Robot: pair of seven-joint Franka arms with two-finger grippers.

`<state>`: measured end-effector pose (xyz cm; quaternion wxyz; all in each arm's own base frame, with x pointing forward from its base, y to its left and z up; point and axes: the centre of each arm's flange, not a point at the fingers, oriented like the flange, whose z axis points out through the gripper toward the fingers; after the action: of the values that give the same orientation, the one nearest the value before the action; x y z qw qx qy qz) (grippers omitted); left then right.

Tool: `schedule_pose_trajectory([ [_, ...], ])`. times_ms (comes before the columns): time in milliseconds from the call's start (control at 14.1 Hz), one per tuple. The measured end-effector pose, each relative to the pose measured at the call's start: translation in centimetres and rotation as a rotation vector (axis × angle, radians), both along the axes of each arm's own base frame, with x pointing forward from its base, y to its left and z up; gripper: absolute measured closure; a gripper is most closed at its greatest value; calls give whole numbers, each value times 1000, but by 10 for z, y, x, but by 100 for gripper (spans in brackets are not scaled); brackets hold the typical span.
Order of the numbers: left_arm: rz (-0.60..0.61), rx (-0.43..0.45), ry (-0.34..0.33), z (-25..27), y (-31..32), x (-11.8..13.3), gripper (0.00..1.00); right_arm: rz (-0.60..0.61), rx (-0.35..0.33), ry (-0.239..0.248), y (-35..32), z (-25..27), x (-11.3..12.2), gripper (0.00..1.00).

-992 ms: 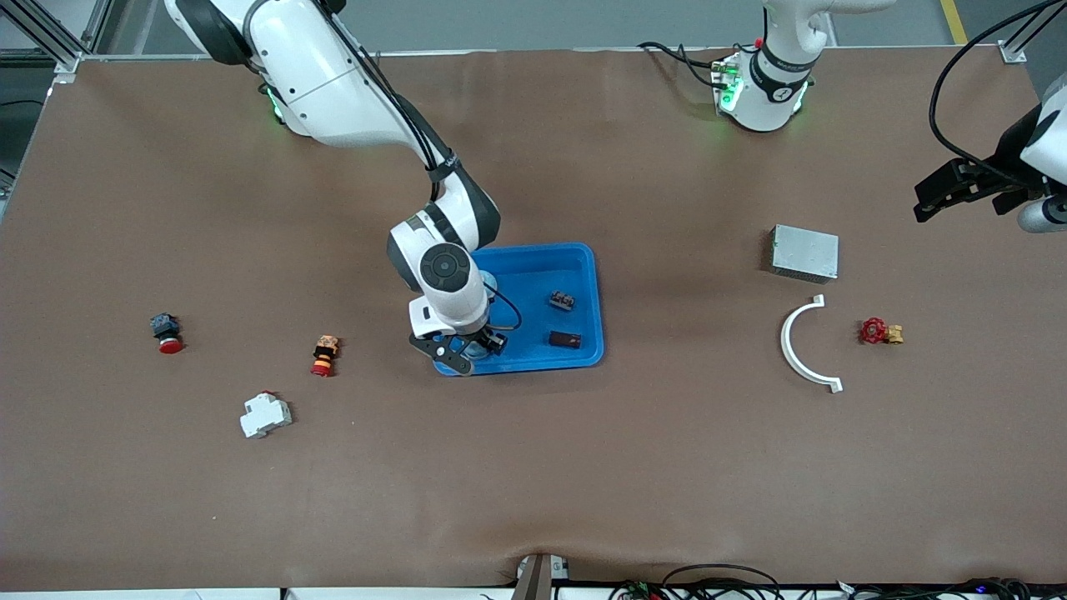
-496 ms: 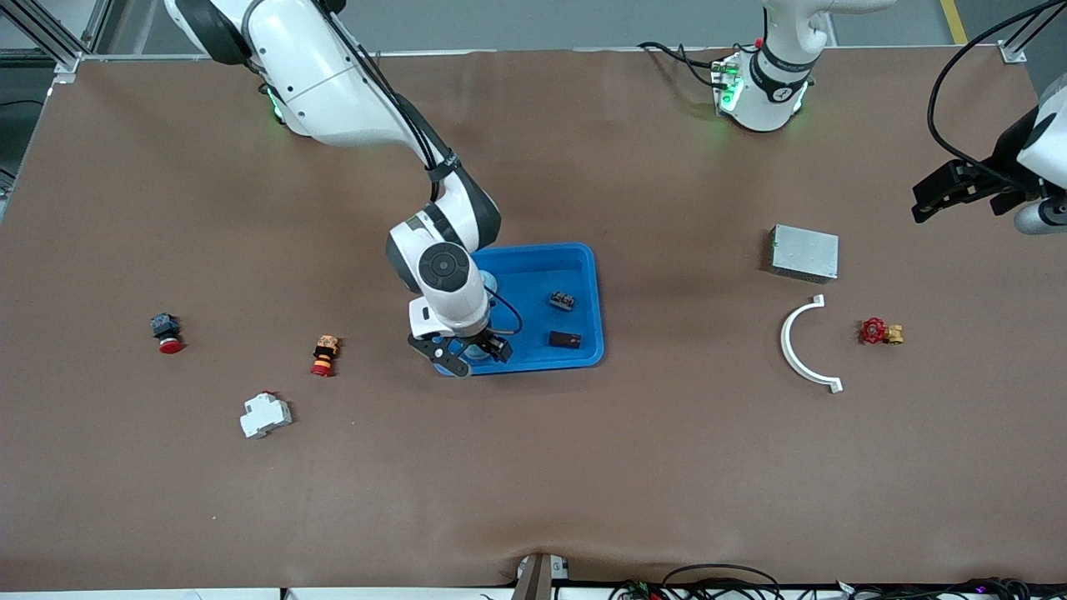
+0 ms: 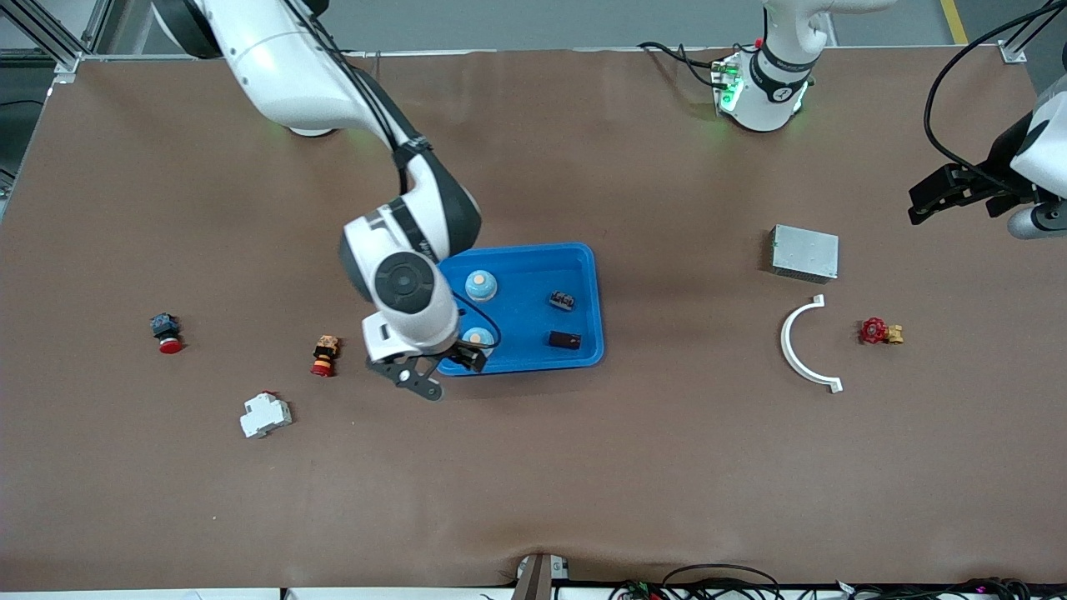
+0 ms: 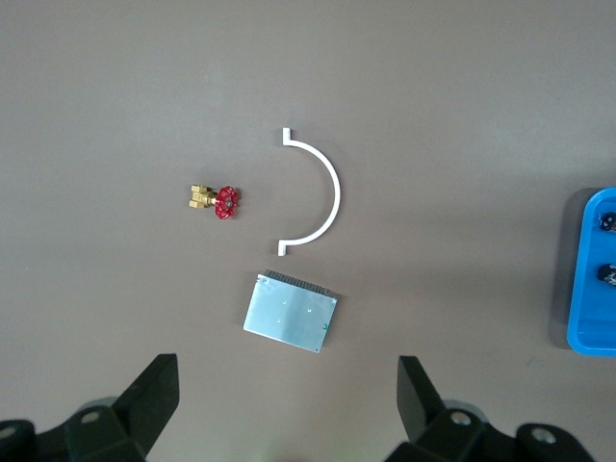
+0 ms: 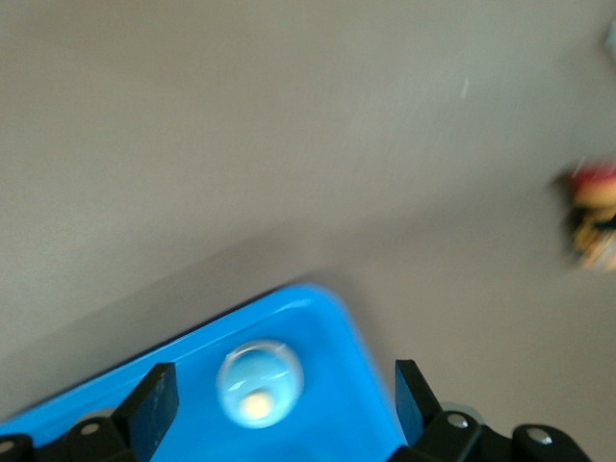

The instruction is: Place electrolytic capacitor and blue bell in tray

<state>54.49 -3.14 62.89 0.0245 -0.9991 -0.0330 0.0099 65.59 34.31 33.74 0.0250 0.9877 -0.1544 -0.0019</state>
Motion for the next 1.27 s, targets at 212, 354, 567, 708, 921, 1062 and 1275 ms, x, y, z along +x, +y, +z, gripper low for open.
schedule_pose_trajectory([
  [212, 0, 0, 0, 0, 0, 0, 0, 216, -24, 48, -93, 38, 29, 0],
  [354, 0, 0, 0, 0, 0, 0, 0, 297, -22, 70, -155, 68, 39, 0],
  [567, 0, 0, -1, 0, 0, 0, 0, 390, -10, 75, -235, 115, 41, 0],
  [708, 0, 0, -2, 0, 0, 0, 0, 430, -5, 76, -293, 140, 39, 0],
  [921, 1, 0, -2, 0, 1, 0, 0, 375, 8, 93, -365, 171, 24, 0],
  [1062, 1, 0, -3, 1, 1, 0, 0, 339, 16, 117, -384, 196, 6, 0],
  [1275, 1, 0, -3, 1, 1, 0, 0, 305, 23, 108, -402, 235, -23, 0],
])
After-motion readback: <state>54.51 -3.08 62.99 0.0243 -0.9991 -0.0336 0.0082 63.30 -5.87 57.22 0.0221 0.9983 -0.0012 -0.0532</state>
